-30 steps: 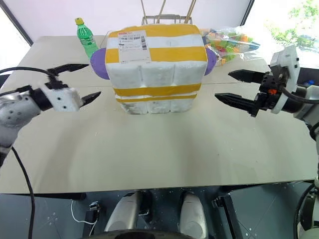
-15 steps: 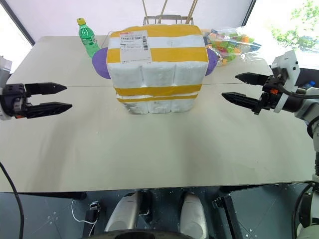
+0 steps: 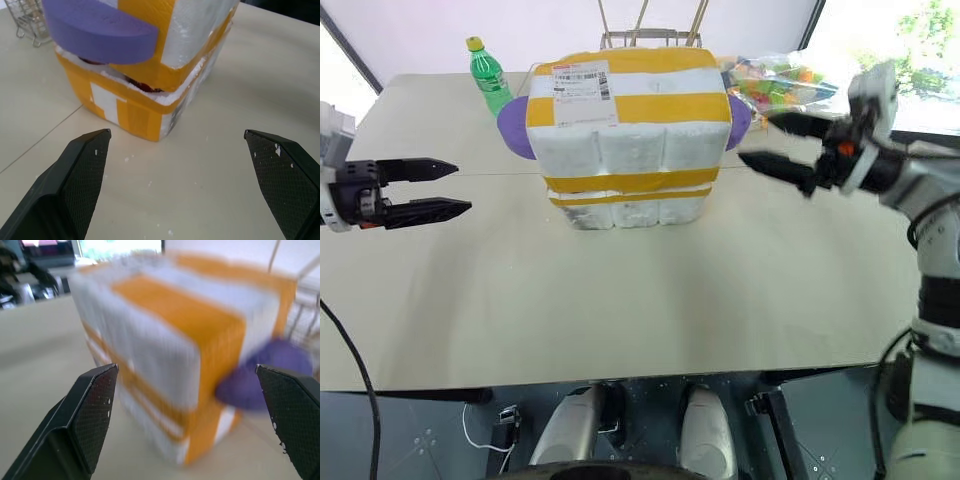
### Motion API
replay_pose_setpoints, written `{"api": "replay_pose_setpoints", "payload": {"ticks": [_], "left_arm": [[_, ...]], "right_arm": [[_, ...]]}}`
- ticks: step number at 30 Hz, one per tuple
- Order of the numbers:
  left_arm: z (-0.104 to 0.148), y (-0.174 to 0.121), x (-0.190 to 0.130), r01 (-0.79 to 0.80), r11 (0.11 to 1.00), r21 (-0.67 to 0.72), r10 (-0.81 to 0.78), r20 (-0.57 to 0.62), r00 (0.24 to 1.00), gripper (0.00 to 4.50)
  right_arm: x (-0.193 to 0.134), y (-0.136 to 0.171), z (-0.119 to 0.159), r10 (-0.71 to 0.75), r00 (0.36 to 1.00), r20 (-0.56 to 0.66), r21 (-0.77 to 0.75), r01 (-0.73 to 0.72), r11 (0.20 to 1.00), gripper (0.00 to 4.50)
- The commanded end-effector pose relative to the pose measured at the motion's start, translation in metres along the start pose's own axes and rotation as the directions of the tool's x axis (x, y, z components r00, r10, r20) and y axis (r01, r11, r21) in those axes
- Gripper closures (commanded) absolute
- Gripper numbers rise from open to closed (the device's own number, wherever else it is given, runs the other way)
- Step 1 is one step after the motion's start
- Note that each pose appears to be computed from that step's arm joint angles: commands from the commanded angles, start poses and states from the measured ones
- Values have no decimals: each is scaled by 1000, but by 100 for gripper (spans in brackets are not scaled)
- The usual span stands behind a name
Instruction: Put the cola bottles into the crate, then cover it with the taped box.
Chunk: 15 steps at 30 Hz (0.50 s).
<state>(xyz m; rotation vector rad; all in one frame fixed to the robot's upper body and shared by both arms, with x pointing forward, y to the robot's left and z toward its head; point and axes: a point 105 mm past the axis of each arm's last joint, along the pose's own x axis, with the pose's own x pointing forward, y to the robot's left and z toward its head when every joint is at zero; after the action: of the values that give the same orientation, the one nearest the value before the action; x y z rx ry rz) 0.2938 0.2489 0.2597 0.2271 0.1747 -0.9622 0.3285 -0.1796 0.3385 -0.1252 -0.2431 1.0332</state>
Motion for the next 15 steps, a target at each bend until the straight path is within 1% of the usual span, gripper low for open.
{"api": "replay_pose_setpoints", "payload": {"ticks": [1,4,6,9,12,15], "left_arm": [[20,-5,0,8,999,46,-11,62,998,4],[27,-8,3,15,999,34,-18,99,995,4],[27,-10,3,17,999,36,-20,98,995,4],[25,-14,2,18,999,35,-21,95,995,4],[26,-15,-1,11,1000,28,-14,102,995,4],[25,-17,-2,8,999,36,-11,93,996,4]], "right_arm": [[44,6,28,116,992,45,-52,-113,992,0],[82,2,17,136,991,-2,-87,-135,987,0],[109,-3,8,119,993,-18,-105,-120,987,0],[146,-2,4,99,995,5,-106,-98,990,0],[172,0,6,75,996,47,-87,-71,994,0],[186,-1,3,52,997,51,-56,-49,997,0]]}}
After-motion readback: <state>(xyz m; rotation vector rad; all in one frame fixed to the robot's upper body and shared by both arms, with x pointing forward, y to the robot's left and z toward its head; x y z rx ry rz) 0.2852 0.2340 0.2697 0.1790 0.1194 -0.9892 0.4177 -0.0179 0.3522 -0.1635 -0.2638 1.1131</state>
